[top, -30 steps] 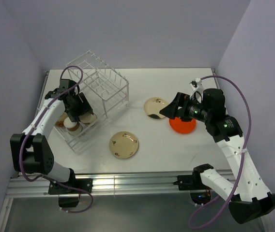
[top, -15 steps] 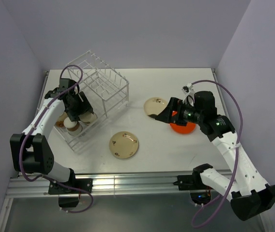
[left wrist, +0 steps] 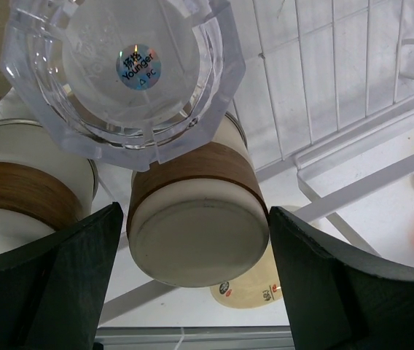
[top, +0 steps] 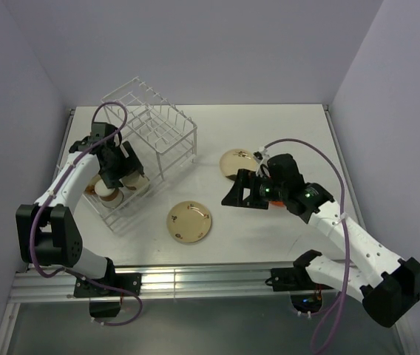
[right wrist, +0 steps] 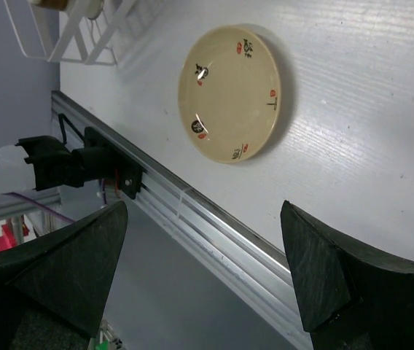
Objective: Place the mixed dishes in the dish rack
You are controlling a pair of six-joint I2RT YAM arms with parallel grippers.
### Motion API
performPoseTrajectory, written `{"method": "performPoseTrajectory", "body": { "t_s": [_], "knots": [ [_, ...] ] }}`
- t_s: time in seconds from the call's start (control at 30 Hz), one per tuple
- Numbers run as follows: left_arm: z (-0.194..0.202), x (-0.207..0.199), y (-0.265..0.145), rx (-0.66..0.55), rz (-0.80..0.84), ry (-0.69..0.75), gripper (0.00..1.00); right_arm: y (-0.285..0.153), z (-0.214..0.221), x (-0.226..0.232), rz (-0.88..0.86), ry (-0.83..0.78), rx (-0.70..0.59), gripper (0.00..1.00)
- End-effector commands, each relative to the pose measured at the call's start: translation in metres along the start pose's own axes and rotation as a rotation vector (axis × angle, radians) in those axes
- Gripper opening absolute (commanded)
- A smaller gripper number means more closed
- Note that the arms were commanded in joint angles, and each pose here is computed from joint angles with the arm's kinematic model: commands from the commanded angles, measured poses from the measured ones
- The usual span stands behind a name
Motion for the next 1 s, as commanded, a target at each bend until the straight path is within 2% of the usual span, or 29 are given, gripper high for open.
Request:
{"method": "performPoseTrajectory", "body": {
  "t_s": [0.0, 0.27, 0.6, 0.7, 0.83, 0.97],
  "knots": [
    [-0.003, 0.0, -0.011, -0.044, 0.021, 0.024, 0.88, 0.015, -0.004, 0.001, -0.009, -0.014, -0.037, 0.93],
    [-0.001, -0.001, -0.036, -0.092, 0.055, 0.026, 0.87, 0.05, 0.021, -0.01, 0.008, -0.009, 0.046, 0.9],
    [0.008, -0.006, -0.075, -0.14, 0.137, 0.018, 0.86, 0.08, 0.029, -0.022, 0.027, 0.024, 0.062, 0.86],
    [0.02, -0.004, -0.084, -0.131, 0.177, 0.011, 0.86, 0.091, 0.032, -0.028, 0.024, 0.059, 0.056, 0.82],
    [0.031, 0.0, -0.107, -0.176, 0.22, 0.009, 0.86, 0.107, 0.041, -0.039, 0.037, 0.103, 0.065, 0.72],
    [0.035, -0.004, -0.131, -0.218, 0.281, 0.014, 0.85, 0.123, 0.047, -0.045, 0.058, 0.128, 0.066, 0.69]
  ]
}}
Point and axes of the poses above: each gripper's point midway between its finger pads, its own y axis out along the fingers, its own x axis along the line the jaws close on, z = x × y, the point moved 5 cm from there along -y, back along the fingers
